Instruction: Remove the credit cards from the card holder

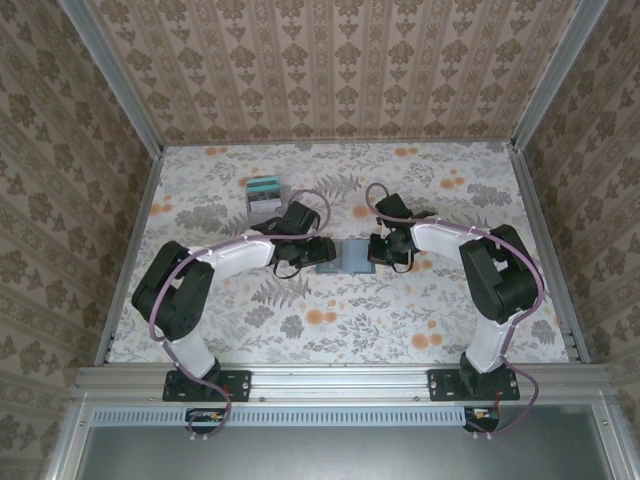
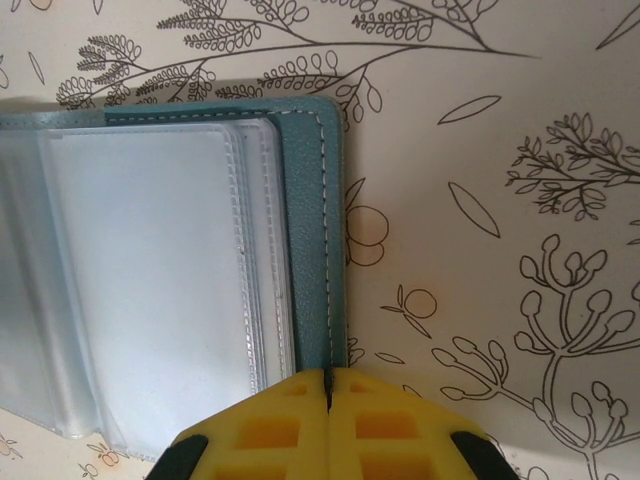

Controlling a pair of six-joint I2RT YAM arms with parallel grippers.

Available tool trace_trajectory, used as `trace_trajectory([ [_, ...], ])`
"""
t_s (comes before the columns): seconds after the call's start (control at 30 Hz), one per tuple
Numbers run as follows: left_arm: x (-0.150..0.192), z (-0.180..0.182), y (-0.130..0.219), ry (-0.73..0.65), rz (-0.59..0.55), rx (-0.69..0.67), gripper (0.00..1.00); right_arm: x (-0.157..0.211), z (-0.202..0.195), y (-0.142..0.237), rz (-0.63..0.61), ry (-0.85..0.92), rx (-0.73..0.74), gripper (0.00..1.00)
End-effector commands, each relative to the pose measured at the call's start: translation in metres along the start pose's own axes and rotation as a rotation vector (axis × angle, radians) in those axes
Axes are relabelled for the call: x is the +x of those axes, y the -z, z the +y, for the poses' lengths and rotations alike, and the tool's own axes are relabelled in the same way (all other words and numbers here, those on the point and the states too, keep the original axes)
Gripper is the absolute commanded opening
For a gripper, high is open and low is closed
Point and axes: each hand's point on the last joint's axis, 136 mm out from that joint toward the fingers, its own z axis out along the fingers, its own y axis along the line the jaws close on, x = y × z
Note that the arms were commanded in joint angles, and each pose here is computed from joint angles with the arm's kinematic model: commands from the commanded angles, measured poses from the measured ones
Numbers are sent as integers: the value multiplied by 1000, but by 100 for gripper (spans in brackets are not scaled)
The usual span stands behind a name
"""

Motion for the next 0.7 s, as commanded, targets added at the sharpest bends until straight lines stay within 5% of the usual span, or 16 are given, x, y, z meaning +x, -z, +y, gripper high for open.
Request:
trace_trajectory([
  [0.0,-1,-13,-3,-31,23,39,54,5,-3,-10,28,7,18,0],
  [0.67,15,3,-30,-25,144,-29,54,8,-1,-10,39,-3,4,0],
])
